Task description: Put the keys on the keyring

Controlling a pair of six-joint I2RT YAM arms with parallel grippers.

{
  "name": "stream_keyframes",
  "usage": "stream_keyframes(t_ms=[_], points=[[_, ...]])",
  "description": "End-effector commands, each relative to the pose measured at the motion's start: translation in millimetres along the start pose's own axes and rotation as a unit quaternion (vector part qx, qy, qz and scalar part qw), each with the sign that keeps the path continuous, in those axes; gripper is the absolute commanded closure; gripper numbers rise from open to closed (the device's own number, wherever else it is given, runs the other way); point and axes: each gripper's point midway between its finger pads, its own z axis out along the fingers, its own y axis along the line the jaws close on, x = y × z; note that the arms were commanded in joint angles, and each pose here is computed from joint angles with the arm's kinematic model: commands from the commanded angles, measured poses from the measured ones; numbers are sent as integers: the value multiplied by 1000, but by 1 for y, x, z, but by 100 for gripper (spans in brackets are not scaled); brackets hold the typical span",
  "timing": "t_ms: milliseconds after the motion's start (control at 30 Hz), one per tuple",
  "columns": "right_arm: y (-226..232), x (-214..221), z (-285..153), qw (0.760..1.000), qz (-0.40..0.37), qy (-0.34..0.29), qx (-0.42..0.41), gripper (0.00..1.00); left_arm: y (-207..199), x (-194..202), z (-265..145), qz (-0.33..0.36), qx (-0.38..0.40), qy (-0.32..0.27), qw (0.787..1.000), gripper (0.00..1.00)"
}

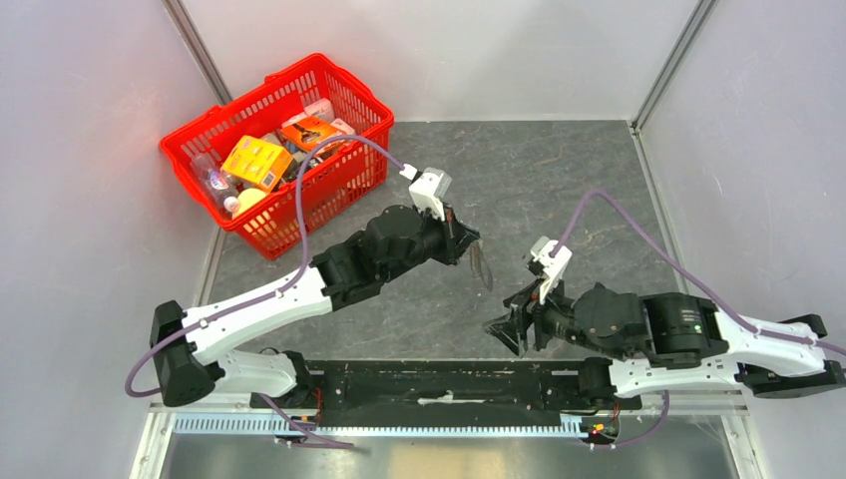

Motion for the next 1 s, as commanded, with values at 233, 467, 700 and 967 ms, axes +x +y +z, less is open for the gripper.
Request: stream_keyframes(t_ms=[233,467,700,967], points=[[-40,24,25,991,17,3,134,30,72,11,1,6,-128,5,992,98],[-64,24,46,970,-94,0,224,25,66,17,-17,-15,-104,12,994,98],[-65,21,63,967,-155,-15,204,21,50,11,-41,-31,-68,16,997,98],[-43,5,55,976,-190,-24,99,18,36,7,-59,-32,-31,25,999,98]])
